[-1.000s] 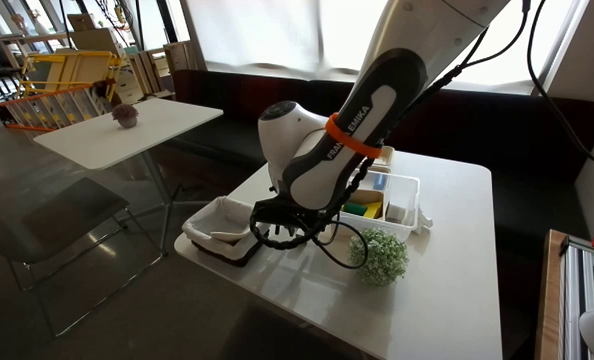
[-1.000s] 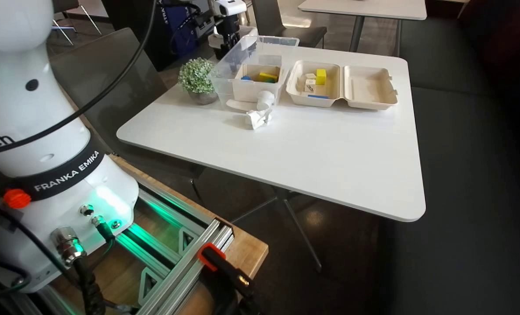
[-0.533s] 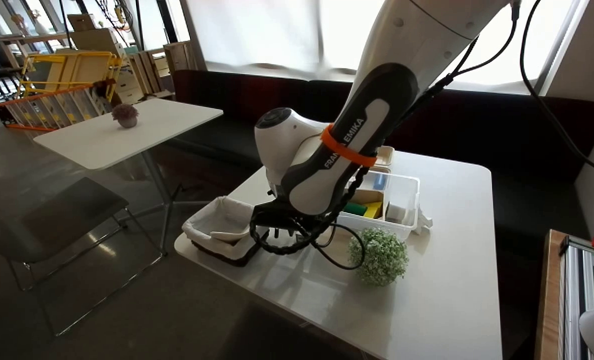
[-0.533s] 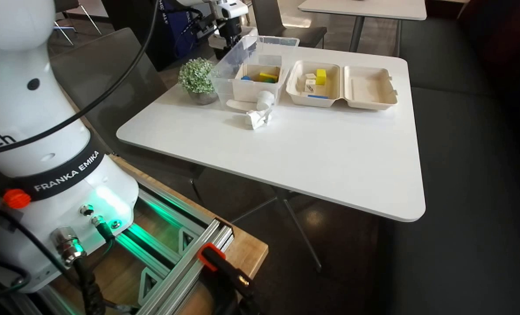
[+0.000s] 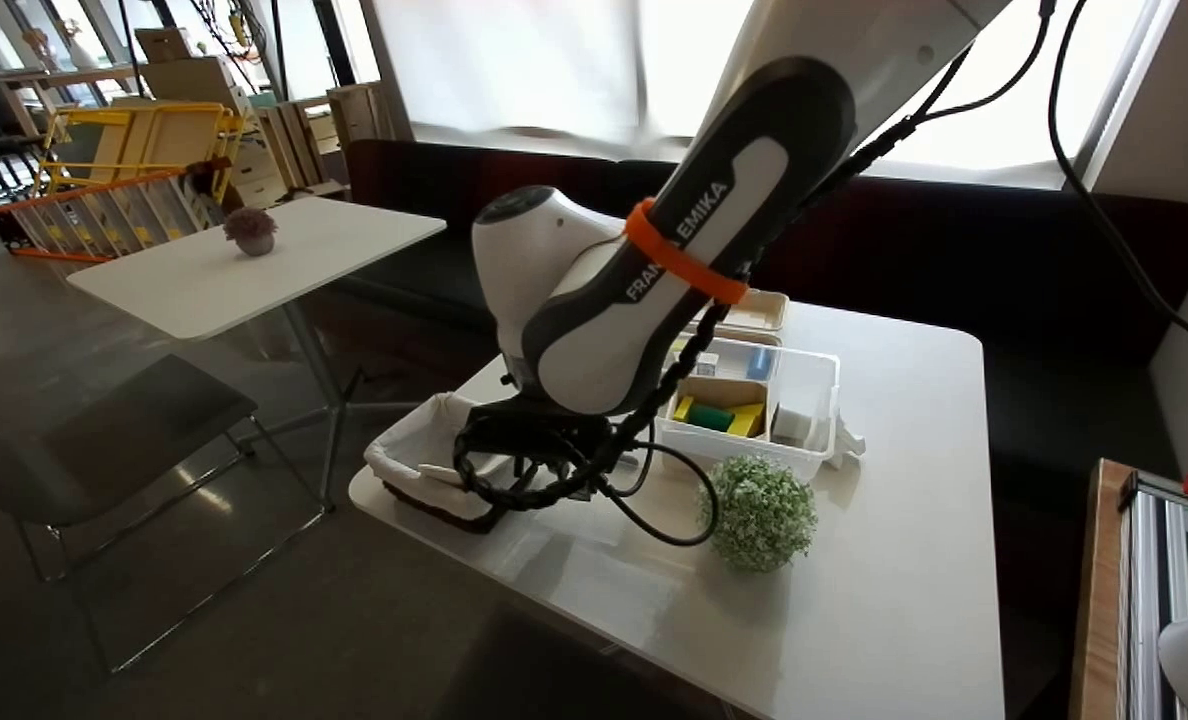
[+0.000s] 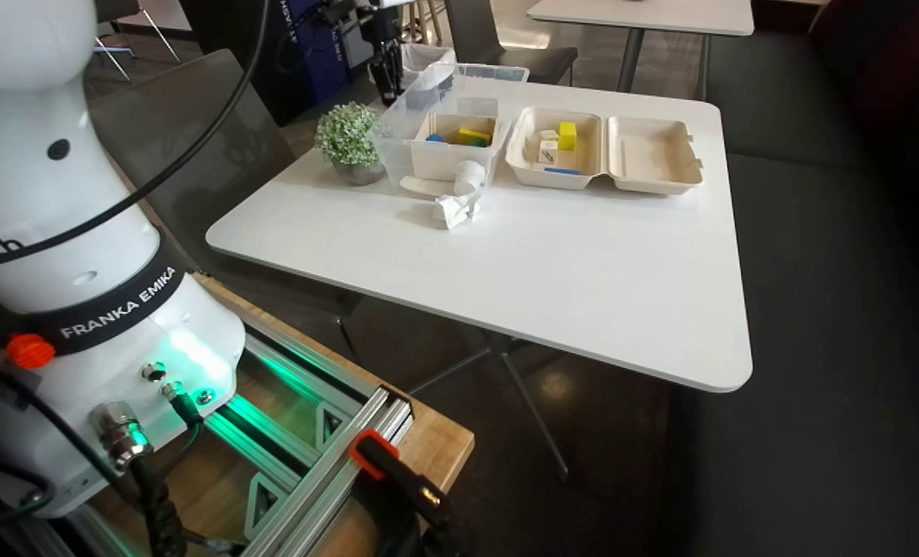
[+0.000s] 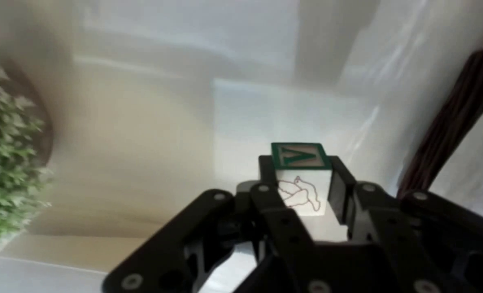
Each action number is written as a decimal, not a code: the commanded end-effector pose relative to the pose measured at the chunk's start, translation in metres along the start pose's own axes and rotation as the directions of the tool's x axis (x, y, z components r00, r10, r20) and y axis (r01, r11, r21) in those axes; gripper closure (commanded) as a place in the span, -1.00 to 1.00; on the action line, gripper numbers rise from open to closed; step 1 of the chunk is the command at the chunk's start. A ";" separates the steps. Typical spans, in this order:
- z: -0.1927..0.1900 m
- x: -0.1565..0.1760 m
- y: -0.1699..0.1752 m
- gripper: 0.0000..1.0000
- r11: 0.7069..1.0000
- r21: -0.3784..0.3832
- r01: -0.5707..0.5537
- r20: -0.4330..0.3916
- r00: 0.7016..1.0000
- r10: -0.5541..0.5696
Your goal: Pick up the square from the table and put it in the food pack.
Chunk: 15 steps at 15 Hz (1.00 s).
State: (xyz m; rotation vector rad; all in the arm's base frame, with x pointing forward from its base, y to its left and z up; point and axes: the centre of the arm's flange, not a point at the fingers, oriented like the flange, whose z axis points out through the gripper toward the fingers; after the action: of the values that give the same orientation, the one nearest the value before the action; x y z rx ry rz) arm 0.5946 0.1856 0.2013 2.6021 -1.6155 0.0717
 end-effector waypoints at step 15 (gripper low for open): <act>-0.172 0.081 0.083 0.32 0.969 -0.150 -0.195 -0.363 0.923 0.129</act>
State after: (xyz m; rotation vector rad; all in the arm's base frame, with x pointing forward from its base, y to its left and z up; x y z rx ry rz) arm 0.5566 0.0924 0.3826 2.1628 -1.6144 0.3576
